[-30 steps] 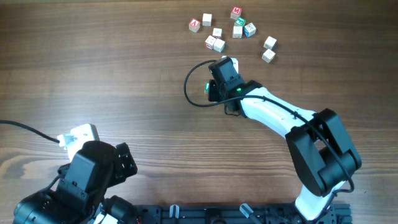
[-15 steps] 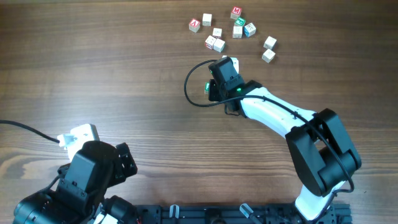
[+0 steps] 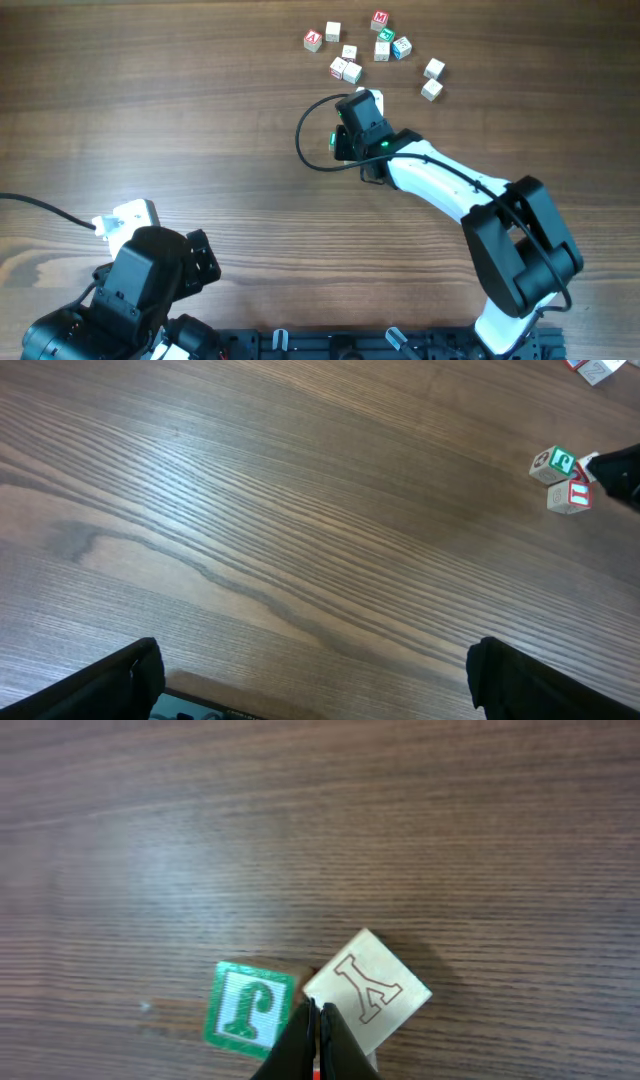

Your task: Form a circle

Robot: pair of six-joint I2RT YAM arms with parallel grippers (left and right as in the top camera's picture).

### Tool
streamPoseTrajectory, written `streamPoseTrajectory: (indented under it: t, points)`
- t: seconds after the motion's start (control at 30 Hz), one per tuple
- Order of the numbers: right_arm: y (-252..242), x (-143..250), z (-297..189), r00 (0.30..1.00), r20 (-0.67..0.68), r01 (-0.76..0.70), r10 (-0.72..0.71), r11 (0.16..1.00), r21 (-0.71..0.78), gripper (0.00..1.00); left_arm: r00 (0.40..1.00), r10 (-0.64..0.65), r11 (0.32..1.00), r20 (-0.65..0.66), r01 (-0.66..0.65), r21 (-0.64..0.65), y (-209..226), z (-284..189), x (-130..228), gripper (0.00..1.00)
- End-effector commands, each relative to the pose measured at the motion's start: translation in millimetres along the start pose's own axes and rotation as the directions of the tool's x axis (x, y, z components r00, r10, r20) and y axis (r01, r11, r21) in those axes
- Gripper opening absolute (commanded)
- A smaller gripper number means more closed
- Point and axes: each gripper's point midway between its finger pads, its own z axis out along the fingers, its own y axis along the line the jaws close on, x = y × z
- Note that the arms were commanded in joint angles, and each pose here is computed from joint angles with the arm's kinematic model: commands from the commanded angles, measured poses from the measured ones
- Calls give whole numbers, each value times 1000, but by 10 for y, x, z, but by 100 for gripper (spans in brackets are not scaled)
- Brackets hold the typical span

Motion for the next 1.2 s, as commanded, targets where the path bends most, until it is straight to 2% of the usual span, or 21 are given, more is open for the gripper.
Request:
streamPoseTrajectory:
  t: [0.0, 0.37, 0.6, 0.8, 1.17]
  points:
    - [178, -341, -291, 994, 93, -44, 50, 996, -75, 5, 1000, -11, 1000, -5, 11, -4, 3, 12, 10, 100]
    - [272, -542, -273, 982, 178, -45, 65, 993, -113, 5, 1000, -11, 1000, -5, 11, -4, 3, 12, 10, 100]
    - [266, -489, -68, 983, 173, -45, 63, 993, -108, 4, 1000, -11, 1000, -5, 11, -4, 3, 12, 10, 100]
    - [362, -385, 140, 988, 140, -37, 60, 986, -162, 5, 1000, -11, 1000, -5, 11, -4, 3, 12, 10, 100]
    - [382, -278, 169, 994, 94, -33, 50, 984, -176, 5, 1000, -11, 1000, -5, 11, -4, 3, 12, 10, 100]
